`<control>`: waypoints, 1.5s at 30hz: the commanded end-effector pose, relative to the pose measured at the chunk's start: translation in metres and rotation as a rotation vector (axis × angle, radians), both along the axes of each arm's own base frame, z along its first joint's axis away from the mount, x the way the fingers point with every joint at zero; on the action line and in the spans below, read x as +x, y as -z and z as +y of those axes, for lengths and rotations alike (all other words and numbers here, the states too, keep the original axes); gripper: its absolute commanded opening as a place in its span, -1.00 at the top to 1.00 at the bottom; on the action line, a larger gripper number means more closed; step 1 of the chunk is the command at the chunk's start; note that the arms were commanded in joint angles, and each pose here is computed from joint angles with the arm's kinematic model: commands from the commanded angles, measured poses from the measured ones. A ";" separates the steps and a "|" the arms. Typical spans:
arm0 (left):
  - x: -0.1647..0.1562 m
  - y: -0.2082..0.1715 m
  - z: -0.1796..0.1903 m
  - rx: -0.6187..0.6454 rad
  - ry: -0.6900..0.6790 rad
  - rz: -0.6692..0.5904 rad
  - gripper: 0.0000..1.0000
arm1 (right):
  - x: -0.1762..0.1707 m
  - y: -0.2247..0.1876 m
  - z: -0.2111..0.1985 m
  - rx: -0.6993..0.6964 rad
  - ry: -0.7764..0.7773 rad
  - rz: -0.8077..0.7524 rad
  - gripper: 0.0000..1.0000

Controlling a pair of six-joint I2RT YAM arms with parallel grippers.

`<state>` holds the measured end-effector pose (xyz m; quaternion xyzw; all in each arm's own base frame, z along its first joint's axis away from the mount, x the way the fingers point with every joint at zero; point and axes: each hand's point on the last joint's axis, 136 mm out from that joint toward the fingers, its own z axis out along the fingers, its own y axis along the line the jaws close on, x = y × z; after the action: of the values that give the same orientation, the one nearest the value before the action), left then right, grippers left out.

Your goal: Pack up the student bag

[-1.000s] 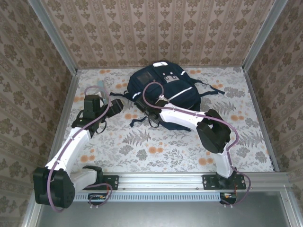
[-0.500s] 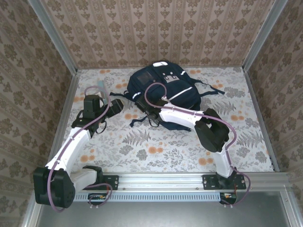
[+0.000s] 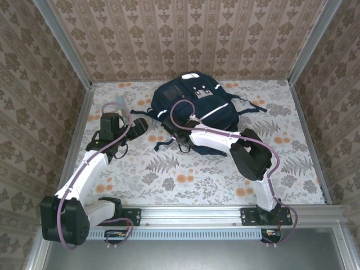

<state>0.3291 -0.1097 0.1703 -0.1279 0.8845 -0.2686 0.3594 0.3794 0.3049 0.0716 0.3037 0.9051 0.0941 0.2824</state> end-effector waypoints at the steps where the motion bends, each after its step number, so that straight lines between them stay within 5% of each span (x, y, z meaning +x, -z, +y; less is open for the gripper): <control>1: 0.004 0.002 -0.016 -0.103 0.049 0.017 -0.90 | 0.009 -0.028 0.011 0.035 -0.176 -0.056 1.00; 12: 0.032 0.001 -0.088 -0.342 0.239 0.032 -0.48 | -0.005 -0.056 0.039 0.118 -0.560 -0.095 1.00; 23: 0.076 0.017 -0.125 -0.410 0.238 0.104 -0.41 | -0.011 -0.056 0.024 0.150 -0.607 -0.091 1.00; 31: 0.099 0.035 -0.140 -0.422 0.243 0.141 -0.05 | -0.012 -0.053 0.029 0.171 -0.614 -0.082 1.00; 45: 0.116 0.044 -0.163 -0.505 0.319 0.157 0.17 | -0.014 -0.049 0.031 0.178 -0.623 -0.062 1.00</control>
<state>0.4391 -0.2621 0.1140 -0.1104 0.8366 -0.4992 0.1966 0.3716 0.3226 0.1087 0.0603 0.9399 0.2327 0.2426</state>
